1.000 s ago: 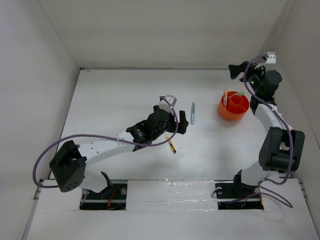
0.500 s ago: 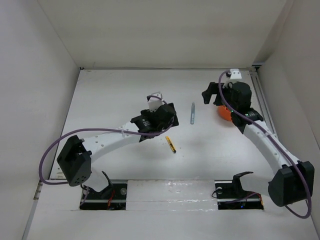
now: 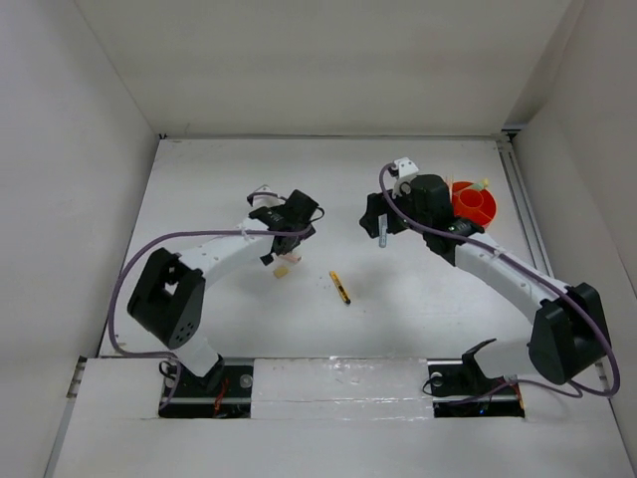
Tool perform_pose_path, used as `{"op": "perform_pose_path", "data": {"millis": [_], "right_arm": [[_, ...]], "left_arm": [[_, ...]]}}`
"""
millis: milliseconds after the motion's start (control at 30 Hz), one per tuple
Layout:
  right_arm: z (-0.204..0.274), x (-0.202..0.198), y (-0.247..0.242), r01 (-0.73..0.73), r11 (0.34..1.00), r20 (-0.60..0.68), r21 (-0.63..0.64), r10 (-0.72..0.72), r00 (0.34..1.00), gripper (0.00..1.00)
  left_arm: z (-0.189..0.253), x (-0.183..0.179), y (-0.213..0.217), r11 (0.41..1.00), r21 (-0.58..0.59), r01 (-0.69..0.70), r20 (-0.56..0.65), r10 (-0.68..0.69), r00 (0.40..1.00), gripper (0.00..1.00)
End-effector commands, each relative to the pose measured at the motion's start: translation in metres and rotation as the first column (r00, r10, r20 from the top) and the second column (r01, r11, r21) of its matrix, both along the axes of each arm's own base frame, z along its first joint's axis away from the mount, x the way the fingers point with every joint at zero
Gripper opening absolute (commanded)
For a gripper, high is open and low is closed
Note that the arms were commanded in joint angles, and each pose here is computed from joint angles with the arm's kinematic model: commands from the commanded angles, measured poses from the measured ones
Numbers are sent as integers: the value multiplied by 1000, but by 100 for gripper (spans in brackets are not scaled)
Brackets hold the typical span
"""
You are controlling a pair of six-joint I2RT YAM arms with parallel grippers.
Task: Sort the stationery into containers
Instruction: Pick up the stapler from the center of the board.
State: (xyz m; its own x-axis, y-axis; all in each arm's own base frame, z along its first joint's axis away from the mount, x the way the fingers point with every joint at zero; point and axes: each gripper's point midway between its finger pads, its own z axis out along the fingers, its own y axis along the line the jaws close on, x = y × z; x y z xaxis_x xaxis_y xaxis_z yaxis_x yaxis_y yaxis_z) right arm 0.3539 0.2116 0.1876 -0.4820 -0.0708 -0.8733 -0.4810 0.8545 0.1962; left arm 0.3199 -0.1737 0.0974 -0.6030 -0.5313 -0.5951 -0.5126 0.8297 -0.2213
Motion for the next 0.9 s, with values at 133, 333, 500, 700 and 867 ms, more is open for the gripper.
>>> {"op": "perform_pose_path", "data": {"millis": [133, 333, 500, 700, 867], "right_arm": [[32, -7, 29, -113, 992, 78, 47, 109, 991, 96], [31, -10, 36, -147, 988, 81, 48, 143, 986, 95], [30, -9, 38, -155, 987, 80, 51, 151, 985, 95], [28, -12, 40, -174, 983, 77, 58, 169, 983, 94], [27, -15, 40, -182, 981, 76, 61, 177, 981, 92]], "left_arm": [[-21, -2, -11, 990, -48, -135, -90, 130, 987, 100], [-23, 0, -10, 985, -50, -168, -81, 164, 983, 100], [-29, 3, -23, 985, -48, -166, -94, 161, 982, 100], [-41, 6, -27, 980, -53, -191, -111, 184, 977, 99], [-49, 7, -33, 978, -63, -197, -129, 188, 974, 94]]}}
